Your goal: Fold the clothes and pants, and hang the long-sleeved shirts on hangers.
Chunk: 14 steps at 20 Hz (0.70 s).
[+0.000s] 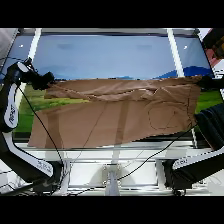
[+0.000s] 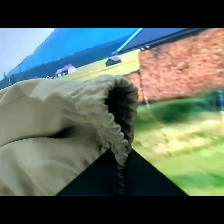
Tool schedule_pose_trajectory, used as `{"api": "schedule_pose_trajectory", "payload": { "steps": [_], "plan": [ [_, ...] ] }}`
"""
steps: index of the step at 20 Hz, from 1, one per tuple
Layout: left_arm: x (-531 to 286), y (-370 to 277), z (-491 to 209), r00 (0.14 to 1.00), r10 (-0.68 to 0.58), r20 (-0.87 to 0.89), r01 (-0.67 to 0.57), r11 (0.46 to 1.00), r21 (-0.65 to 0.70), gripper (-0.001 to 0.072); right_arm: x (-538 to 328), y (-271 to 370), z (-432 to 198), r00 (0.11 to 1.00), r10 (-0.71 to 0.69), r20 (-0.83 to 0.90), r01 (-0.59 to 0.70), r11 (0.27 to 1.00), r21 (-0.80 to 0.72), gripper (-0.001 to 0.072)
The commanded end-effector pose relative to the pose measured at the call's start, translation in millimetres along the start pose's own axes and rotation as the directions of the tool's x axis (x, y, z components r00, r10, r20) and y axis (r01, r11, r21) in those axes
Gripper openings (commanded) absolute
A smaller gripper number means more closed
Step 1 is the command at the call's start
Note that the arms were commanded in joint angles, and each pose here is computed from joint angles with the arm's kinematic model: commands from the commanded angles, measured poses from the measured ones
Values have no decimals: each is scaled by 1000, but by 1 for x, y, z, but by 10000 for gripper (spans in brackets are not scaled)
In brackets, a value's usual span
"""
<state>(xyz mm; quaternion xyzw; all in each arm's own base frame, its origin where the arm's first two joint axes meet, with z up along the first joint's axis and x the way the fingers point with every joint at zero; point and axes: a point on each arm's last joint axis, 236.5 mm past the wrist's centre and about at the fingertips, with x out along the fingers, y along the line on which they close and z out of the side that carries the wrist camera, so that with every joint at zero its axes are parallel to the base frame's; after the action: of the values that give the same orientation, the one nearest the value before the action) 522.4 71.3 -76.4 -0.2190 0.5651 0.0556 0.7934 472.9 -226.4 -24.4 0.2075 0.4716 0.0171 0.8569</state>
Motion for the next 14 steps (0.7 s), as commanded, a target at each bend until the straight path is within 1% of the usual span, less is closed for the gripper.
{"api": "schedule_pose_trajectory", "payload": {
  "steps": [1, 3, 4, 6, 7, 10, 11, 12, 13, 14],
  "plan": [
    [7, 0, 9, 1000, 10, 4, -11, 987, 161, 490, 0, -1, 2, 1000, -6, 7, 6, 1000, -1, 35],
    [10, 1, 5, 1000, 14, -10, -12, 981, 192, 490, 0, -2, 3, 1000, -9, 11, 9, 1000, -1, 35],
    [13, 0, 0, 999, 17, -31, -9, 971, 238, 490, 0, -2, 3, 1000, -9, 11, 9, 1000, -1, 35],
    [15, -4, -10, 997, 18, -69, 9, 931, 364, 490, 0, -2, 3, 1000, -9, 11, 9, 1000, -1, 35],
    [17, -8, -12, 997, 17, -74, 13, 917, 399, 490, 0, -2, 3, 1000, -9, 11, 9, 1000, -1, 35],
    [22, -13, -17, 996, 18, -88, 23, 899, 437, 481, 0, -2, 3, 1000, -10, 12, 10, 1000, -1, 35],
    [23, -15, -18, 996, 17, -90, 25, 895, 445, 380, 0, -2, 3, 1000, -10, 12, 10, 1000, -1, 35],
    [23, -15, -18, 996, 16, -90, 29, 881, 473, 219, 0, -2, 3, 1000, -10, 12, 10, 1000, 0, 35],
    [23, -17, -18, 996, 15, -88, 30, 870, 492, 119, 0, -2, 3, 1000, -9, 12, 9, 1000, -1, 35],
    [23, -19, -16, 997, 13, -79, 28, 865, 501, 44, 0, -2, 3, 1000, -10, 12, 10, 1000, 0, 35]
  ]
}}
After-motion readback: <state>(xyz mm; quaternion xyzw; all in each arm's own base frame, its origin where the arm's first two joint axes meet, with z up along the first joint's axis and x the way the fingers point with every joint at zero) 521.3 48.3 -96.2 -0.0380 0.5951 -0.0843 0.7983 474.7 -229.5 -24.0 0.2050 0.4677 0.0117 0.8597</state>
